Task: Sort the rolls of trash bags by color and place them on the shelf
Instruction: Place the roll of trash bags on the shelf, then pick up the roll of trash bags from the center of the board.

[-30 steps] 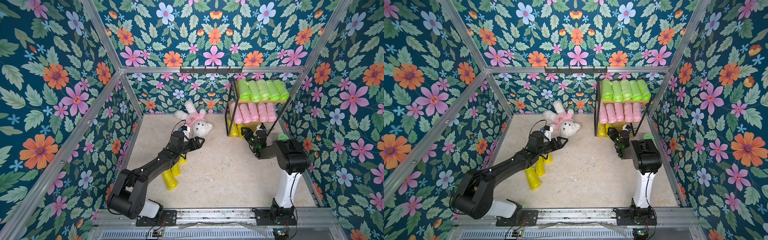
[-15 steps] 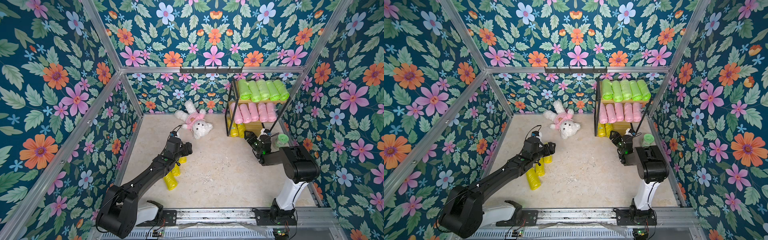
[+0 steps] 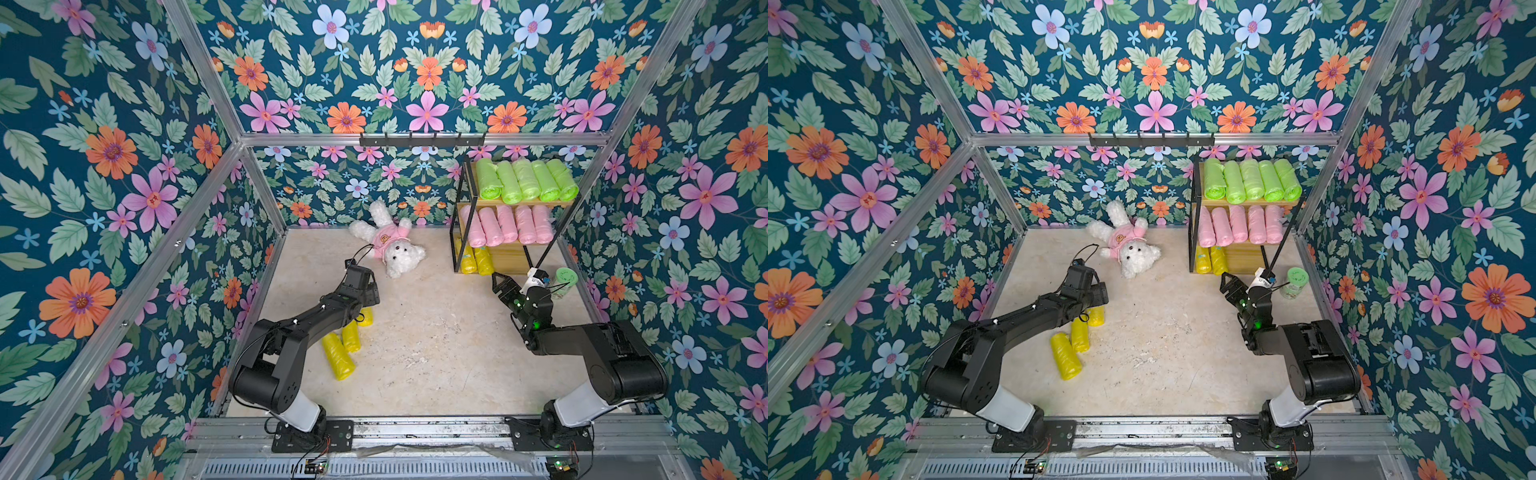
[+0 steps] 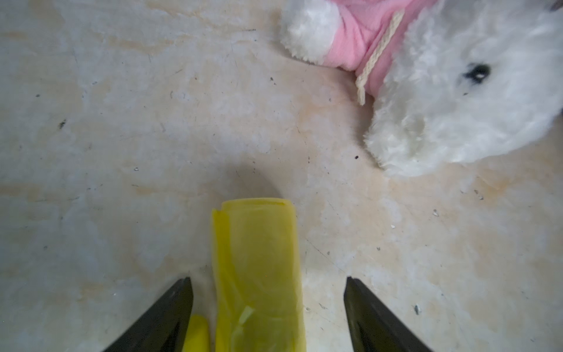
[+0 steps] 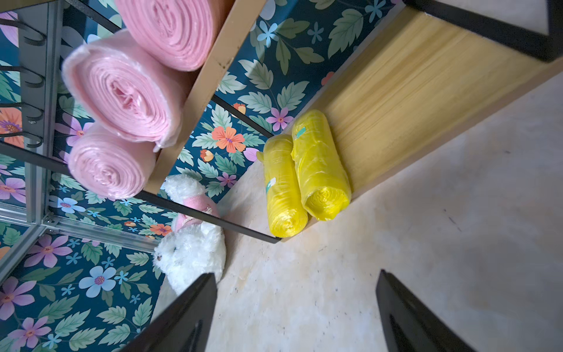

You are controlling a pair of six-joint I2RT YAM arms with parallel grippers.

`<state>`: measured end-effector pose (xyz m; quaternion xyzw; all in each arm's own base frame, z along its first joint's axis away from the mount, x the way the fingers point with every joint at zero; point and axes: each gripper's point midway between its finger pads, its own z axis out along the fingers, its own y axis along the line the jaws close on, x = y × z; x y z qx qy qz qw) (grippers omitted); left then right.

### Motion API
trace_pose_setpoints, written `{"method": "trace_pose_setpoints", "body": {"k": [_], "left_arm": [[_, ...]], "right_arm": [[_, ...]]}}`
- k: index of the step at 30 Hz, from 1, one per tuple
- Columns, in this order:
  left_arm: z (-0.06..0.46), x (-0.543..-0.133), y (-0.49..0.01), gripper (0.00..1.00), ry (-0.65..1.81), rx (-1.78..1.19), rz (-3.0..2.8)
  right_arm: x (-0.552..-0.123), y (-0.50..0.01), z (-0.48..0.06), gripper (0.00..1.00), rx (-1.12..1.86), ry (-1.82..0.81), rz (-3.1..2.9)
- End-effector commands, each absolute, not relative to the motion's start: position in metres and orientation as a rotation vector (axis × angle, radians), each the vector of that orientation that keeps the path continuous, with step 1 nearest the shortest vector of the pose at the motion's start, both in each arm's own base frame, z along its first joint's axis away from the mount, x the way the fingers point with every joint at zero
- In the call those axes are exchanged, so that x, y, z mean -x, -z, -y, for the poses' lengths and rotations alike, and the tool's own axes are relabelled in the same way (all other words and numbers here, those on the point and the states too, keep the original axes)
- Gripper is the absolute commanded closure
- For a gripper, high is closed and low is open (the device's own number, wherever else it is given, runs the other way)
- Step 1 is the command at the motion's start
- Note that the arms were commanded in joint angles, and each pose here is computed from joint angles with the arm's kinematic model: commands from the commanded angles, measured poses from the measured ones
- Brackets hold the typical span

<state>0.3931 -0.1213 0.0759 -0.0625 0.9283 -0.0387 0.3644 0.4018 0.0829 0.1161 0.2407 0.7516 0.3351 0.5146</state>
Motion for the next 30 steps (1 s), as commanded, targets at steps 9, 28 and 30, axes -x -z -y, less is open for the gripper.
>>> {"method": "trace_pose_setpoints", "body": {"k": [9,28,30], "left_arm": [[0.126,-0.393,-0.058,0.25,0.045,0.070,-2.457],[0.132,-0.416,-0.027,0.34,-0.058,0.003,-2.557],[0.133,-0.419,-0.030,0.41,-0.049,0.011,-2.541]], "right_arm": [[-0.390,-0.108,-0.083,0.14,-0.569,-0.808,-1.817],[-0.373,-0.115,-0.098,0.16,-0.509,-0.833,-1.839],[-0.368,-0.118,-0.104,0.16,-0.473,-0.810,-1.855]]}}
